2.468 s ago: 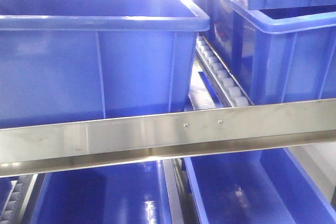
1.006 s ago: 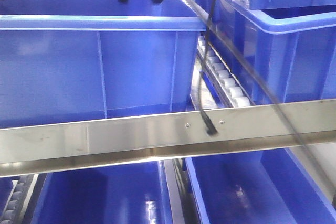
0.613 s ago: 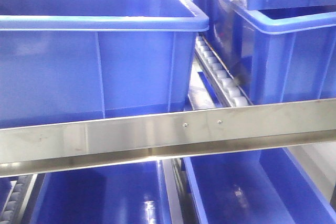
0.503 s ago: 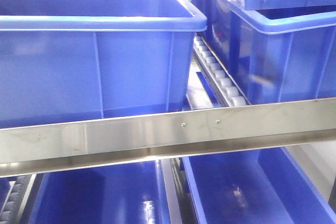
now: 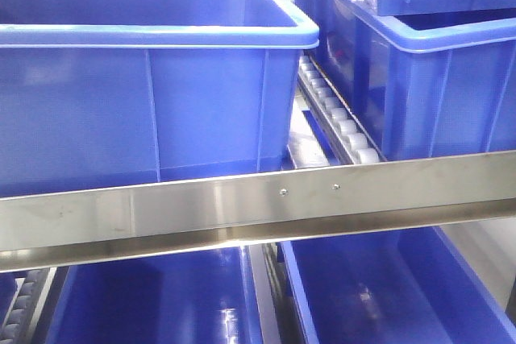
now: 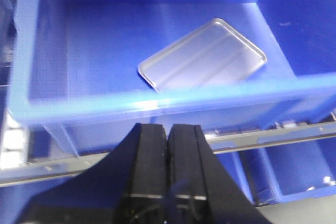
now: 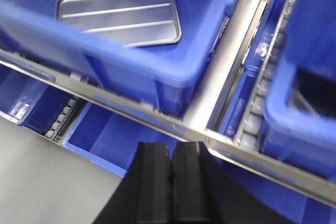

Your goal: Grab silver tray and place in blue box

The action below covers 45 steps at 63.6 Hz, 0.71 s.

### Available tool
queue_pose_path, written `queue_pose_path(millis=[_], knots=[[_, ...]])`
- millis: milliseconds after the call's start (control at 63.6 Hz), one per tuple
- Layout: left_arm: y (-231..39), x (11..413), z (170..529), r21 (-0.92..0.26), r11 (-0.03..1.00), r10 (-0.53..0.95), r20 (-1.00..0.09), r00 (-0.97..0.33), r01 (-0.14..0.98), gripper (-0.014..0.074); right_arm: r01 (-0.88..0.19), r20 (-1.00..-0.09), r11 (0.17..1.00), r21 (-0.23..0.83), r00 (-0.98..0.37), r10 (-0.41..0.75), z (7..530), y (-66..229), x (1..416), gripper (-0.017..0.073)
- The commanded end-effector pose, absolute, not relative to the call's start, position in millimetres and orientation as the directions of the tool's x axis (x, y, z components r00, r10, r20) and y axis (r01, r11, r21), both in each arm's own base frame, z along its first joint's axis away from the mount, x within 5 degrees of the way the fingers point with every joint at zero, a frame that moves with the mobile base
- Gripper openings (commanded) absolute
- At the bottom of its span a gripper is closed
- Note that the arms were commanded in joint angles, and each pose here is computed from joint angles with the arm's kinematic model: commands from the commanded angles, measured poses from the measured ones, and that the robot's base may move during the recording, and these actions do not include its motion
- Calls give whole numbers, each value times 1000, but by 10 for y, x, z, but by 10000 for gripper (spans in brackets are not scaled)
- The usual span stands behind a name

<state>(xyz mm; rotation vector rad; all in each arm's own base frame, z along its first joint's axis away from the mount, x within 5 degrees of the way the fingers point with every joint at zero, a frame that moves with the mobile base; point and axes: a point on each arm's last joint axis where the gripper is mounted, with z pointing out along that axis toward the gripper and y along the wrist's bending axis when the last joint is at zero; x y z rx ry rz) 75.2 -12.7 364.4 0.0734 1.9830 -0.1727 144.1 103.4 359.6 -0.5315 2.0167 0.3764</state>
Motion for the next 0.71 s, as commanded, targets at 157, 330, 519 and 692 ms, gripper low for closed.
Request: queue_pose_path(millis=[157,330,519,692], knots=[[-135,711,3516,-116,981,-71,-962,-264,158,-94,-550,-975,833,-51,-153,-161,3367,658,971,57],[-140,719,3485,-122,980,-75,-959,-273,159,-94,-558,-988,829,-53,-92,-125,3201,531,794,57],[-140,719,3485,-122,980,-75,-959,-273,159,-94,-557,-988,829,-52,-92,-124,3199,526,789,57],[-140,719,3485,-122,980,-75,-959,-273,159,-94,-557,-988,829,-52,-92,-124,3199,526,789,57]])
